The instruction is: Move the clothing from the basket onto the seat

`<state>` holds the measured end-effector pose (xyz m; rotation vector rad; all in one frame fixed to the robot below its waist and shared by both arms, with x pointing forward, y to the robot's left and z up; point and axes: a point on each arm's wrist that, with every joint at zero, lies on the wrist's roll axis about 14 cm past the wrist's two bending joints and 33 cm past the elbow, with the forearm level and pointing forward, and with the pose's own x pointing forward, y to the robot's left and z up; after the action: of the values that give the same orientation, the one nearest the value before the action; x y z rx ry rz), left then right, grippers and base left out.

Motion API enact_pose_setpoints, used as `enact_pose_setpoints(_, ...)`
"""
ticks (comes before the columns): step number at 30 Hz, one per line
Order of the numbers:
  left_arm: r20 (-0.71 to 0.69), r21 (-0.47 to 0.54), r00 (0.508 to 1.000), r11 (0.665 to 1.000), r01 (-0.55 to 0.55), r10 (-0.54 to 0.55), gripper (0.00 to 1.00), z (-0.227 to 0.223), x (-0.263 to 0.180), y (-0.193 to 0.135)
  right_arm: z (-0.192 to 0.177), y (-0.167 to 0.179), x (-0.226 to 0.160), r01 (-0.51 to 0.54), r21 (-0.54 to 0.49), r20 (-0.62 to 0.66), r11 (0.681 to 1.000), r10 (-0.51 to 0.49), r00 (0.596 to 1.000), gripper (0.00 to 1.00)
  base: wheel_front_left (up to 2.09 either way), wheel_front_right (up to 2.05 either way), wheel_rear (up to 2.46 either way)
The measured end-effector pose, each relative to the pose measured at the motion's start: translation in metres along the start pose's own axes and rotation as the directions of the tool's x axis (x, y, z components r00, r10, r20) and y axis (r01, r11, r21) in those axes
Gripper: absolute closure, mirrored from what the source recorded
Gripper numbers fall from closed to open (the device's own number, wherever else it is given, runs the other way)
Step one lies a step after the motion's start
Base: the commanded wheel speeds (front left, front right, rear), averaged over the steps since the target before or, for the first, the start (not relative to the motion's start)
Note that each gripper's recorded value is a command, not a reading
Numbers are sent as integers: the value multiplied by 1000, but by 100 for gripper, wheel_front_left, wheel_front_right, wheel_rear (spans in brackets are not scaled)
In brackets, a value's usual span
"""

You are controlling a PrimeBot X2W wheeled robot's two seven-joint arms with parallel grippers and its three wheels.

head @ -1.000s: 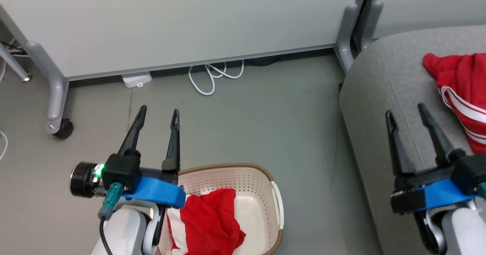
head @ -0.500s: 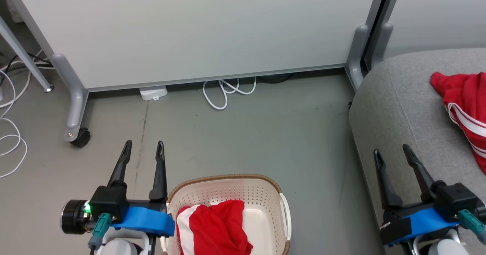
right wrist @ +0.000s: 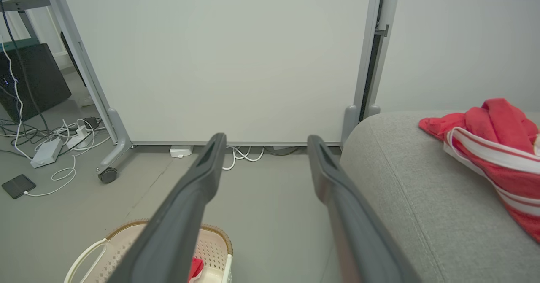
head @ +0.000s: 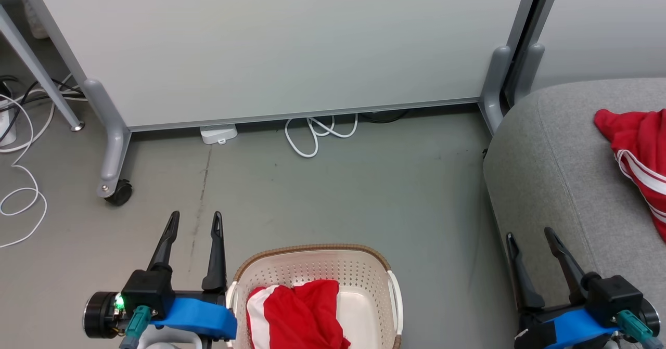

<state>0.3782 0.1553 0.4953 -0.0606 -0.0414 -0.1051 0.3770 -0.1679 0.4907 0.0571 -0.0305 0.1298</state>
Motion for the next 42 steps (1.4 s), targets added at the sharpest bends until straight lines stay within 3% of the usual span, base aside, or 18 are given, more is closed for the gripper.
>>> enact_pose_setpoints(14,-25,7,999,1000,25,-25,0,-8,7,-4,-4,-2,3,2,-4,-11,1000,-2,1000,0,0,0,0)
enact_pose_setpoints(26,-134,15,969,977,212,-208,0,-47,75,-53,6,-26,40,29,-30,27,999,-28,999,0,0,0,0)
enact_pose_setpoints(34,-295,0,893,934,357,-341,0,-113,106,-94,-8,-52,62,79,-43,7,996,-79,997,0,0,0,0)
enact_pose_setpoints(42,-536,-58,753,907,418,-381,0,-208,105,-107,-40,-72,78,117,-59,-55,991,-121,991,0,0,0,0)
